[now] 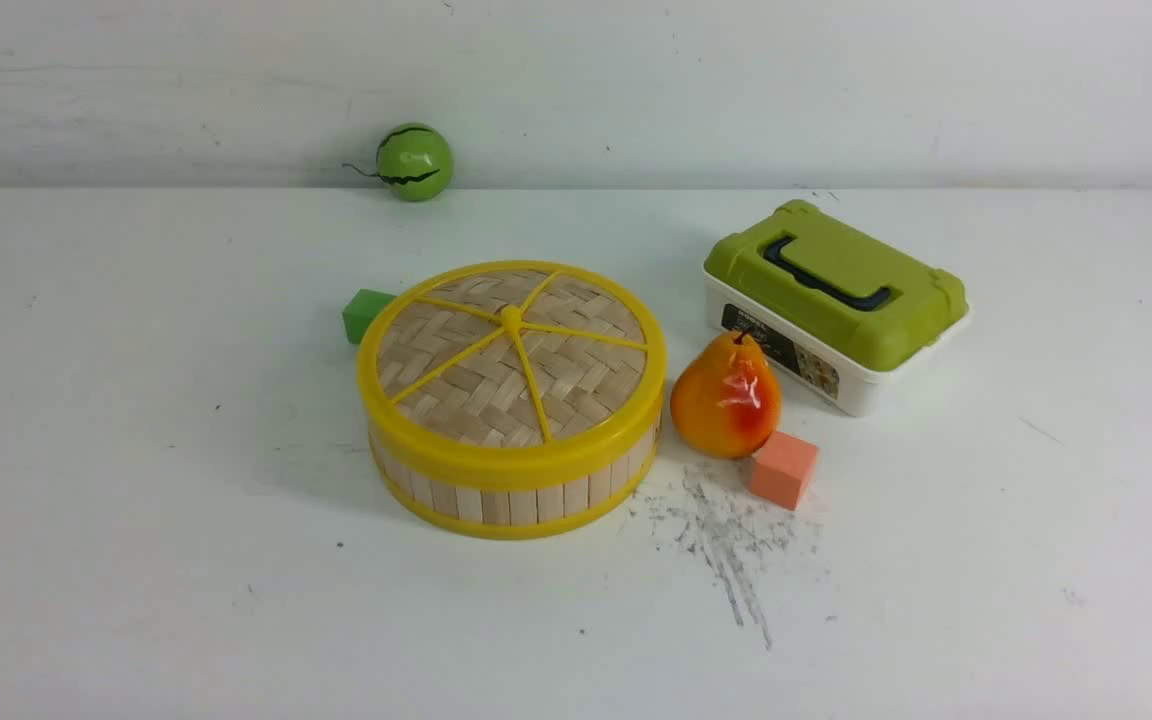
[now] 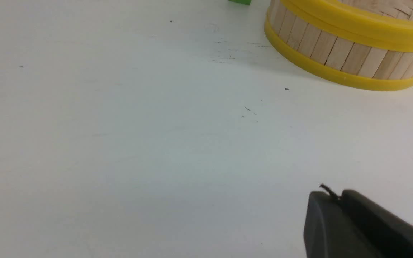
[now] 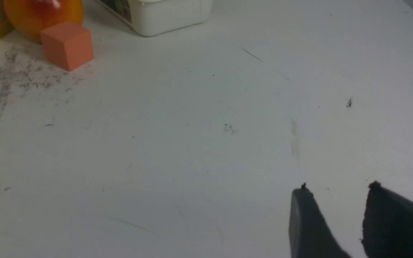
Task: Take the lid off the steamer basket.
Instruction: Use the left arm to lift the lid of the steamer
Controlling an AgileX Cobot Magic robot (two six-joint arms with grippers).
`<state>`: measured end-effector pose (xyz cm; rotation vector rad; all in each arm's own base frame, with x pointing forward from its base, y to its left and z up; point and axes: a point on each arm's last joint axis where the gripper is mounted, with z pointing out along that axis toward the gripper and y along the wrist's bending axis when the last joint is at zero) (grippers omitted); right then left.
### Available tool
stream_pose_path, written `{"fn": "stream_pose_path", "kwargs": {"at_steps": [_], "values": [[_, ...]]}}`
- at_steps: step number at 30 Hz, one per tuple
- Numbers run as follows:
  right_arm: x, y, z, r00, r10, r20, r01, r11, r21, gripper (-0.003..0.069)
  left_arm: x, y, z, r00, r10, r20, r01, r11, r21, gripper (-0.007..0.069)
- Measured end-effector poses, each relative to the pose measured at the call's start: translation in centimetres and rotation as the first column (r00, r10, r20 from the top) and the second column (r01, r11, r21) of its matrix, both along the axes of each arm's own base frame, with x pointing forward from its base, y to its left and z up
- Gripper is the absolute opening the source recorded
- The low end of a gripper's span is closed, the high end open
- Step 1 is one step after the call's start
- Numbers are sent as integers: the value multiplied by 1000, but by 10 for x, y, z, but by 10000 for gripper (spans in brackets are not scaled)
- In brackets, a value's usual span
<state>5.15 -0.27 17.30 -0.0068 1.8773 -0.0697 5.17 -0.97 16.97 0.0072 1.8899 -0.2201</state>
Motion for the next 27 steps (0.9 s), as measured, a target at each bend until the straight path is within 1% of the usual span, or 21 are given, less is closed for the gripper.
{"fn": "stream_pose_path", "kwargs": {"at_steps": [27], "values": [[0,0,0,1000,0,0,0,1000,0,240,0,0,0,1000,0,0,0,1000,0,67]]}}
